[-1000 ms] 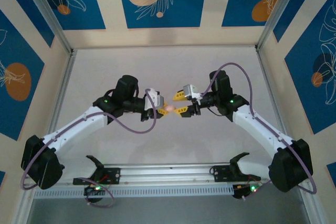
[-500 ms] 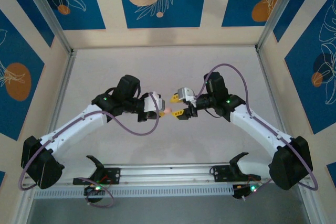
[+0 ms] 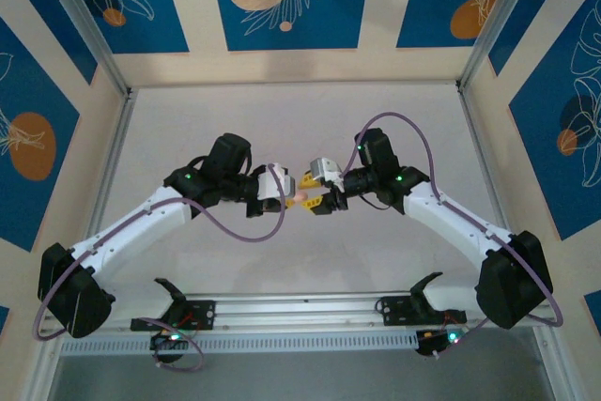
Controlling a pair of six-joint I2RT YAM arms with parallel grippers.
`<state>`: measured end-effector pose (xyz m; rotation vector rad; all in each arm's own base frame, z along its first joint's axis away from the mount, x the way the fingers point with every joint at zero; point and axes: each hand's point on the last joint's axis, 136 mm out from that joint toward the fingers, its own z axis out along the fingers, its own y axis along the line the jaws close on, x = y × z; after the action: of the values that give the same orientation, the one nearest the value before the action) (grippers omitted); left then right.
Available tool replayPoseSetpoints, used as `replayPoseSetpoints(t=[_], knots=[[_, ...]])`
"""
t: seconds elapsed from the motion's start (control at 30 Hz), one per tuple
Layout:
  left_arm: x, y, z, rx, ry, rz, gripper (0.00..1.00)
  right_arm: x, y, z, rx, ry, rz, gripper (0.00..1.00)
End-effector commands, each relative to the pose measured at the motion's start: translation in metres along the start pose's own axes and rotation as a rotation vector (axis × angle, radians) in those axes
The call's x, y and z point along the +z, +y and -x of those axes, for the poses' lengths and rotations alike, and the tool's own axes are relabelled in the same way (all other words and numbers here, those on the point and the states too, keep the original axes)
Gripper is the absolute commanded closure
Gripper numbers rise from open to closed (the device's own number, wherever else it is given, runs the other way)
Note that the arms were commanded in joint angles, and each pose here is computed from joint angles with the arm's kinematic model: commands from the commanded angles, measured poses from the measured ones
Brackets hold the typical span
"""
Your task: Insert wireless bluetooth earbuds into charging case
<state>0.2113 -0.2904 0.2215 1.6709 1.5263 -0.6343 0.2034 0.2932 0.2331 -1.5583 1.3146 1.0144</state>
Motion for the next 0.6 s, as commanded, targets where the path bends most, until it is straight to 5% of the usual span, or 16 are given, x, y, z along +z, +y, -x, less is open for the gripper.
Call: replayPoseSetpoints(t=[0.0, 0.3, 0.57], knots=[[-0.002, -0.001, 0.011, 0.010, -0.019, -0.006, 0.84, 0.002, 0.002, 0.010, -0.017, -0.020, 0.029, 0.60], [-0.002, 0.001, 0.012, -0.009, -0.018, 0.004, 0.82, 0.001, 0.003, 0.011, -0.034, -0.023, 0.030, 0.77], [-0.002, 0.000, 0.018, -0.017, -0.113, 0.034, 0.48, -0.017, 0.008, 0.024, -0.044, -0.111, 0.053, 0.80]])
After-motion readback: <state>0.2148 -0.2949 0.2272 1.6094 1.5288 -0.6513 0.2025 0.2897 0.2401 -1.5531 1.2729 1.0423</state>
